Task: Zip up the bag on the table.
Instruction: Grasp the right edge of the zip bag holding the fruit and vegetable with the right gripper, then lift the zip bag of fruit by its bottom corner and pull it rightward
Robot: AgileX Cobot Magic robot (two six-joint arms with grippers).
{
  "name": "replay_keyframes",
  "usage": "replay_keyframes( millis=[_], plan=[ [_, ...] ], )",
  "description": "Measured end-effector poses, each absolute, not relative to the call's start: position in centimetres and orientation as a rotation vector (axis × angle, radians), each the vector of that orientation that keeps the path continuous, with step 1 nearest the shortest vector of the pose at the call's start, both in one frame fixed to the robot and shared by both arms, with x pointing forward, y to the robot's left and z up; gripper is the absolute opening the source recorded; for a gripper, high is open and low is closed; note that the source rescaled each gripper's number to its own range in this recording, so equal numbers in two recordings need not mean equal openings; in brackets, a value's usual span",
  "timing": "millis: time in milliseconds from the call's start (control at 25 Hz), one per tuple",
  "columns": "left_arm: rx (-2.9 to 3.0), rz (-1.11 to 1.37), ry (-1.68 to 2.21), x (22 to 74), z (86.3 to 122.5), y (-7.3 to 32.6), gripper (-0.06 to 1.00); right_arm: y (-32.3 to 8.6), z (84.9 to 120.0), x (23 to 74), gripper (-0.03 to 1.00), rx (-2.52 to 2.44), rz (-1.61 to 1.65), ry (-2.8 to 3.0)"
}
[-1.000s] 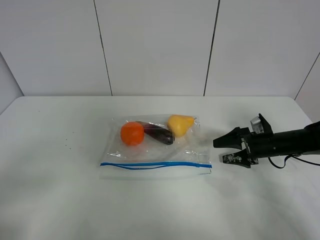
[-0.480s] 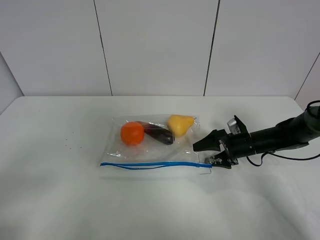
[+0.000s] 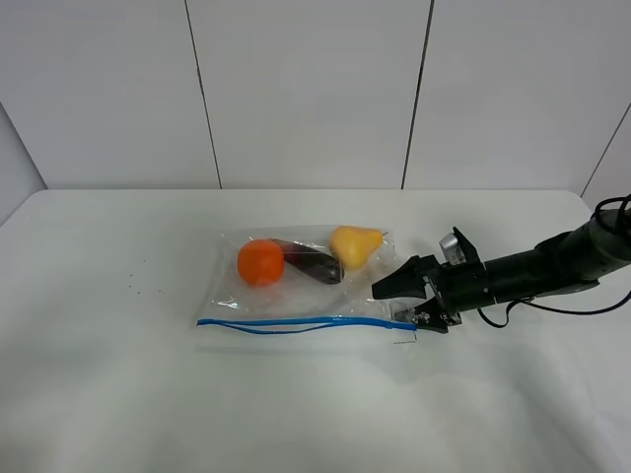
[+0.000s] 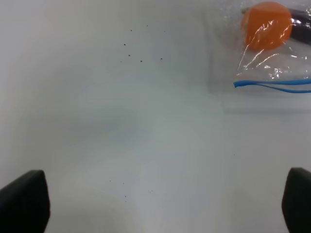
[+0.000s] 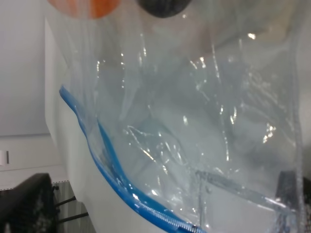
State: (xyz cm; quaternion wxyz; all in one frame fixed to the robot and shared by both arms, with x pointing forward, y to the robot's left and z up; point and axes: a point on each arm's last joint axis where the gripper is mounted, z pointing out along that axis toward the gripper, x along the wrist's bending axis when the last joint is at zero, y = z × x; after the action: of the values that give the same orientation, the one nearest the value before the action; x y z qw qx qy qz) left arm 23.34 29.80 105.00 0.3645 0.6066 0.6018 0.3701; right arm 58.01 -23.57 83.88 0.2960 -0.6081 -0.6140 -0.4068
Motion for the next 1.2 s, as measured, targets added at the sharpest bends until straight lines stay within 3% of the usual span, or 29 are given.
replay_keyframes(
  millis=[120,240,440,520,640,880,960,1080,1200],
  plan=[
    [1.56,0.952,1.548,23.34,105.0,29.8,1.0,-23.57,83.88,58.01,0.93,-1.617,-1.082,-1.633],
    [1.56,0.952,1.548,23.34,105.0,29.8,1.0,-23.57,83.88,58.01,0.79,-1.615,-1.084,-1.637],
    [1.56,0.952,1.548,23.34,105.0,29.8,1.0,-23.57,83.87,58.01,0.45,-1.612,-1.087,-1.644],
    [1.56,0.952,1.548,23.34,105.0,29.8,1.0,-23.59,83.82,58.01,0.36,-1.614,-1.085,-1.644],
    [1.56,0.952,1.548,23.34,105.0,29.8,1.0,-23.62,83.77,58.04,0.3,-1.621,-1.084,-1.649],
    [1.56,0.952,1.548,23.34,105.0,29.8,1.0,-23.67,83.7,58.06,0.27,-1.628,-1.081,-1.658],
    [1.56,0.952,1.548,23.34,105.0,29.8,1.0,-23.67,83.7,58.06,0.22,-1.628,-1.081,-1.658],
    [1.56,0.952,1.548,23.34,105.0,29.8,1.0,-23.67,83.69,58.07,0.0,-1.628,-1.08,-1.659],
    [1.56,0.952,1.548,23.34,105.0,29.8,1.0,-23.7,83.65,58.09,0.0,-1.634,-1.079,-1.662]
  ],
)
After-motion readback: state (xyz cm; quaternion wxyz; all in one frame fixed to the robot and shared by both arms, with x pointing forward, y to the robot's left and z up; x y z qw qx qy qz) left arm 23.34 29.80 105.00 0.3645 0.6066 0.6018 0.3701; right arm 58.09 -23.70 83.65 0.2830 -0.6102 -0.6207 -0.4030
